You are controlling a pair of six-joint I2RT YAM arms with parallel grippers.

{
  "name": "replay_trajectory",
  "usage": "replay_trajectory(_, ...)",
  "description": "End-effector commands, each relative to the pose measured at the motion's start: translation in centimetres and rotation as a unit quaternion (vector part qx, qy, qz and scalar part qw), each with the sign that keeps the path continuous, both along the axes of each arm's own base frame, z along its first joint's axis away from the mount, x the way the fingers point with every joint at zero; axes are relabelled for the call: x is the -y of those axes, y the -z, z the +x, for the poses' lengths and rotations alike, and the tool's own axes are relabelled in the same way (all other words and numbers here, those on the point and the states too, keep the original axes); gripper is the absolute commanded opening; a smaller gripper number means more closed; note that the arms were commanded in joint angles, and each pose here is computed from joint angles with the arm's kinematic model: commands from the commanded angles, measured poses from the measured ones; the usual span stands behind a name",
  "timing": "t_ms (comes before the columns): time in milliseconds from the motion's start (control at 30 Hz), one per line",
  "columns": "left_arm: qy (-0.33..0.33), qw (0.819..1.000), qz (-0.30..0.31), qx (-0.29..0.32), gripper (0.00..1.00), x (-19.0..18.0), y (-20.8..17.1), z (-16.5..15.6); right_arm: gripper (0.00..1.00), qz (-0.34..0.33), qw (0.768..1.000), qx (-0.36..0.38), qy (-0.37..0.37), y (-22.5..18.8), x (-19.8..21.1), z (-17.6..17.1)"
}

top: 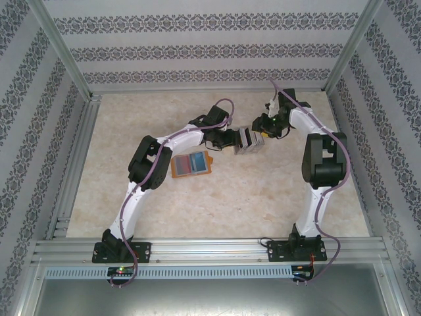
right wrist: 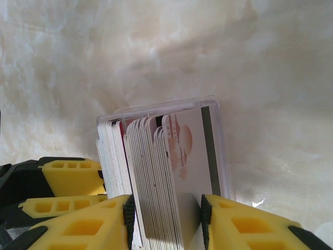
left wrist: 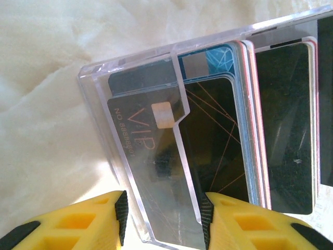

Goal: Put the credit cards into the card holder
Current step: Pick up the credit card from the storage box.

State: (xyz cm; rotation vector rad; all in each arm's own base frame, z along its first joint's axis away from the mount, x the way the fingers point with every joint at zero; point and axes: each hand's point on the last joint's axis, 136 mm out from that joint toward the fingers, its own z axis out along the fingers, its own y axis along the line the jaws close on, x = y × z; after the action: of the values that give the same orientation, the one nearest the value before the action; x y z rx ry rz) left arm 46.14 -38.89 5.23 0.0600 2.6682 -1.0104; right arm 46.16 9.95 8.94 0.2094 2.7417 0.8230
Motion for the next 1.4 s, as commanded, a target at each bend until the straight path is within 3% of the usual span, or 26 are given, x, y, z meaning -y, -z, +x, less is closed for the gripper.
replay_trajectory(0, 0.014, 1.0, 0.01, -0.006, 0.44, 0.7, 0.4, -1.7, 0.41, 0.01, 1.0, 0.004, -0.02, -0.6, -1.3, -0.2)
replay_trajectory(300, 0.014, 1.0, 0.005, -0.004, 0.44, 0.8, 0.2, -1.6, 0.41, 0.015, 0.999, 0.035, -0.015, -3.5, -1.1, -0.1)
replay_trajectory(700, 0.014, 1.0, 0.006, -0.004, 0.44, 0.7, 0.2, -1.7, 0.37, 0.011, 0.999, 0.032, -0.006, -3.3, -0.3, -0.5)
replay_trajectory(1067, 0.013, 1.0, 0.005, -0.004, 0.44, 0.8, 0.1, -1.7, 0.0, 0.012, 0.999, 0.033, 0.012, -3.4, 1.3, -0.6)
replay_trajectory(1233, 0.014, 1.0, 0.006, -0.004, 0.44, 0.8, 0.2, -1.7, 0.01, 0.016, 0.999, 0.034, 0.015, -3.5, 1.5, -0.6)
replay_trajectory(1367, 0.013, 1.0, 0.005, -0.004, 0.44, 0.8, 0.1, -1.7, 0.12, 0.029, 0.999, 0.037, 0.017, -3.8, 1.3, -0.6)
